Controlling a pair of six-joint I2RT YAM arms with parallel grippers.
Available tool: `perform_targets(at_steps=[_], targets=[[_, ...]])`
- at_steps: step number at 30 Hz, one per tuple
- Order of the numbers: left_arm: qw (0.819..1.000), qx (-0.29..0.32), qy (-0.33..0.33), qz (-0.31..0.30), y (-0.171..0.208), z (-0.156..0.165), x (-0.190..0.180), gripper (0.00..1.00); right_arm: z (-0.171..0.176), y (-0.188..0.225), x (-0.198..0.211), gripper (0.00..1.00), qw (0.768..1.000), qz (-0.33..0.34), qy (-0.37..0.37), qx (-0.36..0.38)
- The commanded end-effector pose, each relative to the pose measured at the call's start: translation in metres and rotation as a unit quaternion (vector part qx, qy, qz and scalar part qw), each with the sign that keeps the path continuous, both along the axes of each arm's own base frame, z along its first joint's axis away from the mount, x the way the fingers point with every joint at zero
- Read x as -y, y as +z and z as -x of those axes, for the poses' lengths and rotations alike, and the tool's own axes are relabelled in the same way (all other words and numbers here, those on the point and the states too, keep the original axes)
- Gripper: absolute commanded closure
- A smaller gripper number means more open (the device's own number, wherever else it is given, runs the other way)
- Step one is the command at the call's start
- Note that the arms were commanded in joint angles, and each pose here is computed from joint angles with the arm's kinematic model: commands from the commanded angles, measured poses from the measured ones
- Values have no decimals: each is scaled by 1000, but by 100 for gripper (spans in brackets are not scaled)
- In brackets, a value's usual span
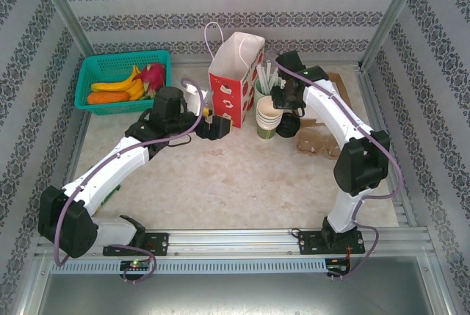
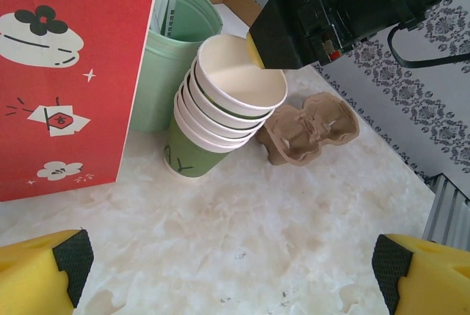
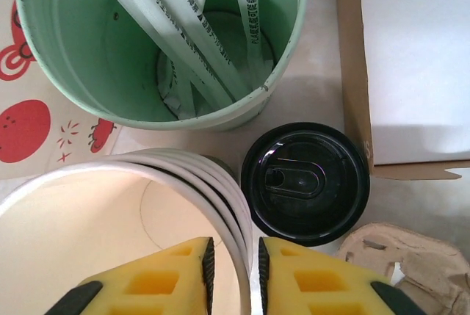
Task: Pack the takeout coffee
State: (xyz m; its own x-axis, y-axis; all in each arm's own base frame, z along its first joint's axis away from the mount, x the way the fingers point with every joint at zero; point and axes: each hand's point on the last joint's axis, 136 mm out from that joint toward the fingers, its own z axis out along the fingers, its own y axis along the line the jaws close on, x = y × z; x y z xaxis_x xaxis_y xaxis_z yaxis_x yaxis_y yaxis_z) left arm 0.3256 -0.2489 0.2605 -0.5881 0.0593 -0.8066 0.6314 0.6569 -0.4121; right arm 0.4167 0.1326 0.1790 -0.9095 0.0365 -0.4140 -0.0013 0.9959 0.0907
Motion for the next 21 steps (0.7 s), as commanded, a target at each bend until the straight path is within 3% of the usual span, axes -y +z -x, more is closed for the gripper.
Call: perform_targets(at_steps=[1, 11, 21], targets=[[1000, 2, -14, -7, -3, 5, 3, 1, 0, 2, 1, 81, 1000, 15, 9, -6], [1000, 5, 18, -20, -7, -3, -5, 1, 2, 19, -5, 100, 1000, -4, 24, 19], [999, -3, 49, -23, -8, -9, -11, 1, -2, 38, -15, 100, 997, -45, 47, 48]])
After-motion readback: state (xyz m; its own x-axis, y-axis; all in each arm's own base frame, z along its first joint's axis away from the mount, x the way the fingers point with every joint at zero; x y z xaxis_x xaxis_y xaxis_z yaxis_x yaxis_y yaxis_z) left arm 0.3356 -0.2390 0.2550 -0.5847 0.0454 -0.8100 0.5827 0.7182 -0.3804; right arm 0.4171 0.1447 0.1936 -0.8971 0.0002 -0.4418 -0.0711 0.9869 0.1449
